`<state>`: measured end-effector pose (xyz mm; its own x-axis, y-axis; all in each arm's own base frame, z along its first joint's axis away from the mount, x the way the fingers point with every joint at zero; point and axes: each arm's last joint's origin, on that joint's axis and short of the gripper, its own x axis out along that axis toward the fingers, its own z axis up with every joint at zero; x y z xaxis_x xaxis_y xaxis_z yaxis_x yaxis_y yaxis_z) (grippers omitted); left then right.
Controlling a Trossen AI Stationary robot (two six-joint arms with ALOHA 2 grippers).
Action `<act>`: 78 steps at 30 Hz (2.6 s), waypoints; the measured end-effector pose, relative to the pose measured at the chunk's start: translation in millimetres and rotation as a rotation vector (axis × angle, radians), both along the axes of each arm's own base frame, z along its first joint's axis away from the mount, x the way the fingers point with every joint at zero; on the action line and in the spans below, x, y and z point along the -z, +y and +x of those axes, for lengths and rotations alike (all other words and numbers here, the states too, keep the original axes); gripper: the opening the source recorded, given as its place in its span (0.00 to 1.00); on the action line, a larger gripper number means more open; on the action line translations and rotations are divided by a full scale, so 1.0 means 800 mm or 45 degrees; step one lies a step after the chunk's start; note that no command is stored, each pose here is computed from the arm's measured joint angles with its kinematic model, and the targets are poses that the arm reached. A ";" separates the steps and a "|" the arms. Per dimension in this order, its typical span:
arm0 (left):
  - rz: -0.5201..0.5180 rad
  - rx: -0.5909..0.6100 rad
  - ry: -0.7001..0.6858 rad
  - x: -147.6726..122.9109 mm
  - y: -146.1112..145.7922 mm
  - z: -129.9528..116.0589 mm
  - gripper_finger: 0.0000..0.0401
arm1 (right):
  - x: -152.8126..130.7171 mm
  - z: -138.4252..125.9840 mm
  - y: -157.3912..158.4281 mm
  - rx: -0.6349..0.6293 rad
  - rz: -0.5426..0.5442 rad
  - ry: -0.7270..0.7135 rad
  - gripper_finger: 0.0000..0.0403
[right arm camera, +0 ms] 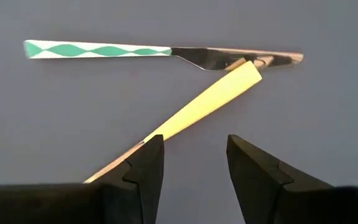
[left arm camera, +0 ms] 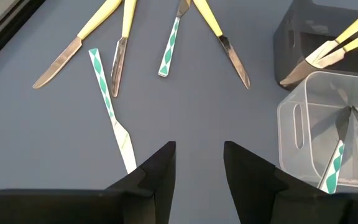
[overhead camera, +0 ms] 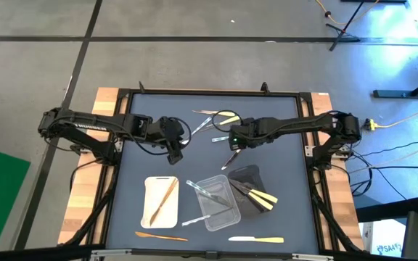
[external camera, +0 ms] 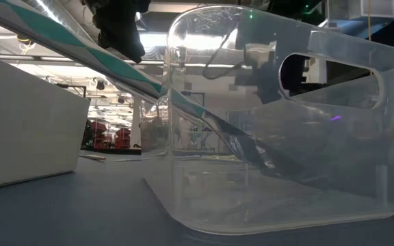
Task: Sort silverware by color (type)
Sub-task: Put the yellow table knife into the black transparent bin
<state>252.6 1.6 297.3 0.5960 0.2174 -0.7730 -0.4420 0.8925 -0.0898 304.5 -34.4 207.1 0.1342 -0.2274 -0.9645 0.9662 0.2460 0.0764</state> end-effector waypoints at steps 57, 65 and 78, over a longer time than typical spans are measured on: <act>0.063 0.040 0.009 0.000 -0.011 0.000 0.32 | 0.082 0.033 -0.003 0.328 0.029 0.067 0.24; 0.063 0.040 0.008 0.000 -0.011 0.000 0.32 | 0.082 0.033 -0.004 0.329 0.000 0.066 0.13; 0.063 0.040 0.007 0.000 -0.011 0.000 0.32 | 0.082 0.033 -0.006 0.323 -0.053 0.064 0.07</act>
